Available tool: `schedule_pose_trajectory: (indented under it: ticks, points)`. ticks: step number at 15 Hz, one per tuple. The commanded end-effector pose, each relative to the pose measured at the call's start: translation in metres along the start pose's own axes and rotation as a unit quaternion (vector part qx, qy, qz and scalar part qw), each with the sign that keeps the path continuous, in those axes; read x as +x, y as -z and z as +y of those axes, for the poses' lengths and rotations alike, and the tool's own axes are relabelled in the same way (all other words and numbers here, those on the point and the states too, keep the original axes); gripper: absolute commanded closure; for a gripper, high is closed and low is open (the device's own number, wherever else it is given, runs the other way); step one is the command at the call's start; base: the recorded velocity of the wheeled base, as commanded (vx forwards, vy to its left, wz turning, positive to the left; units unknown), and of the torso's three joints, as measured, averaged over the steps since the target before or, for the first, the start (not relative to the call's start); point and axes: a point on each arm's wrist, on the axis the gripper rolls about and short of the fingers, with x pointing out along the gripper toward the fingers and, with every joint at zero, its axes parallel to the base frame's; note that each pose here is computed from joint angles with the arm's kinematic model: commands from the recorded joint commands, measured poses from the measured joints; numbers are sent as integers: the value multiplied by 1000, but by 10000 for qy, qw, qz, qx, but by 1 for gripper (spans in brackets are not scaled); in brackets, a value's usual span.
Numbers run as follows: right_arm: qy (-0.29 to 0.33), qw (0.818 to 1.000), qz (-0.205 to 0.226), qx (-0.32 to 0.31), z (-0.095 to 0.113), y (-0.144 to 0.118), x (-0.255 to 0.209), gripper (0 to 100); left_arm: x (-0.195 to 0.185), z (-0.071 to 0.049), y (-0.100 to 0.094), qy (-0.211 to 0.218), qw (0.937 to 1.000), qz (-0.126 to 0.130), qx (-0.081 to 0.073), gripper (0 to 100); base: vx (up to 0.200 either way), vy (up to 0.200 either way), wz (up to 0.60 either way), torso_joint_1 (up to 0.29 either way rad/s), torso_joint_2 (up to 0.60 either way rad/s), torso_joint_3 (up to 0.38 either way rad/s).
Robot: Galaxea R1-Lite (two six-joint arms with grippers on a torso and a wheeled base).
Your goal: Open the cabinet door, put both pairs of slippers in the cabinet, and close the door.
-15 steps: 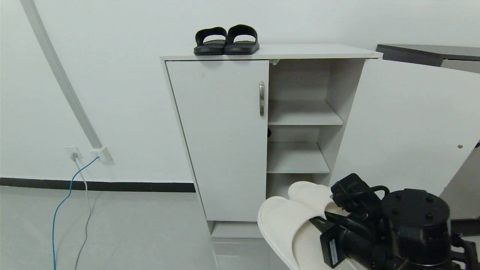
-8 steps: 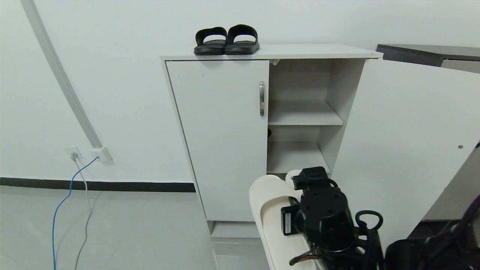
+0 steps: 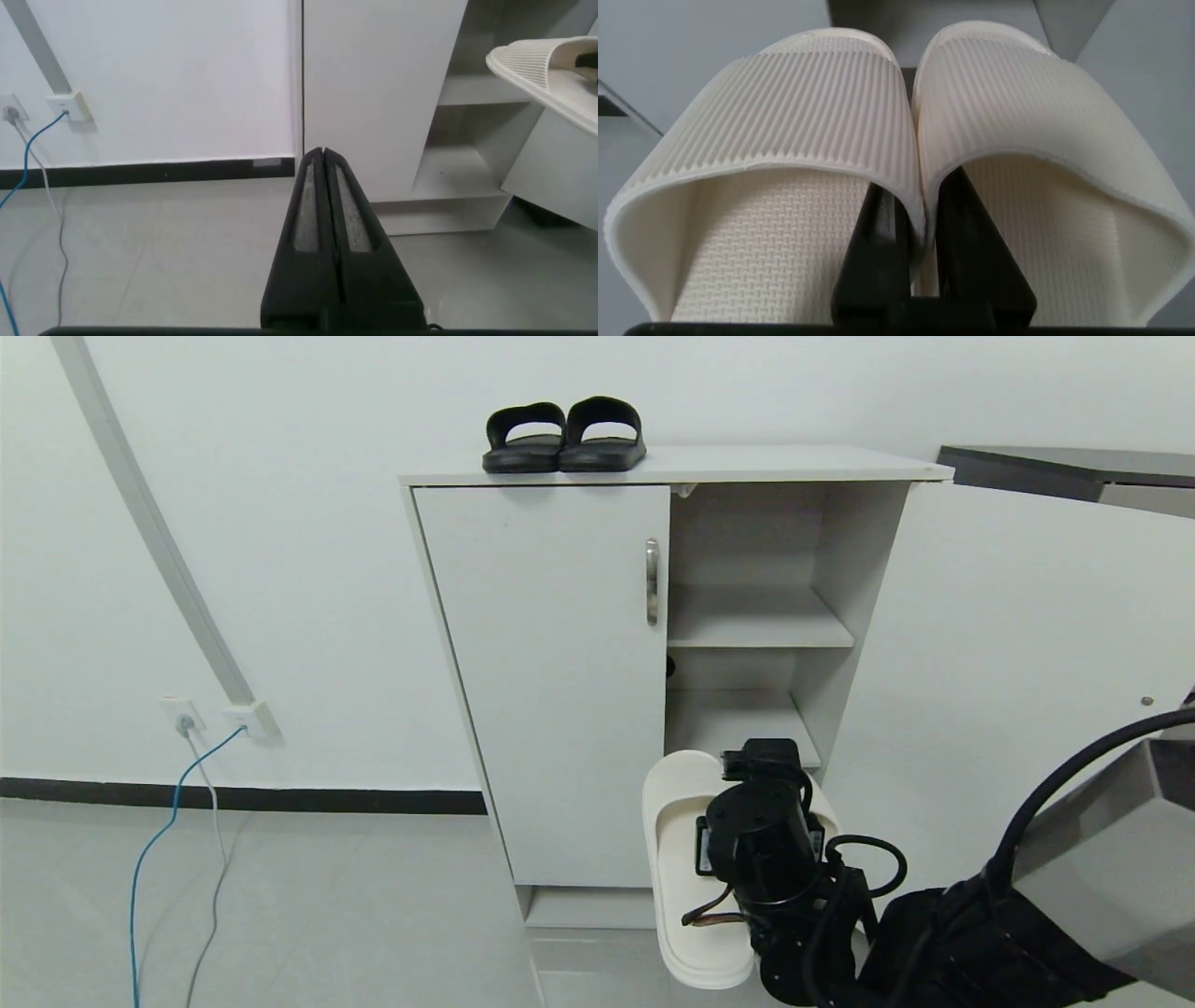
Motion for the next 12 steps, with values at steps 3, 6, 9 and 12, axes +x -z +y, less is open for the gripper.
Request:
schedule_pose_trajectory:
  ticks: [3,6,9,12]
  points:
    - [116,9999,41,-29,-4,4,8,100,0,0,0,-1,10000,14,-9,100,0,-133,0,2,3,3]
    - [139,9998,110,-136,-4,11,13,100,0,0,0,-1,10000,14,-1,100,0,0,0,0,0,0]
    - [121,9993,137,-311,1,20,20,100,0,0,0,-1,10000,14,-9,100,0,0,0,0,0,0]
    - [-160,9991,48,-381,2,31,32,100,0,0,0,-1,10000,14,-9,100,0,0,0,0,0,0]
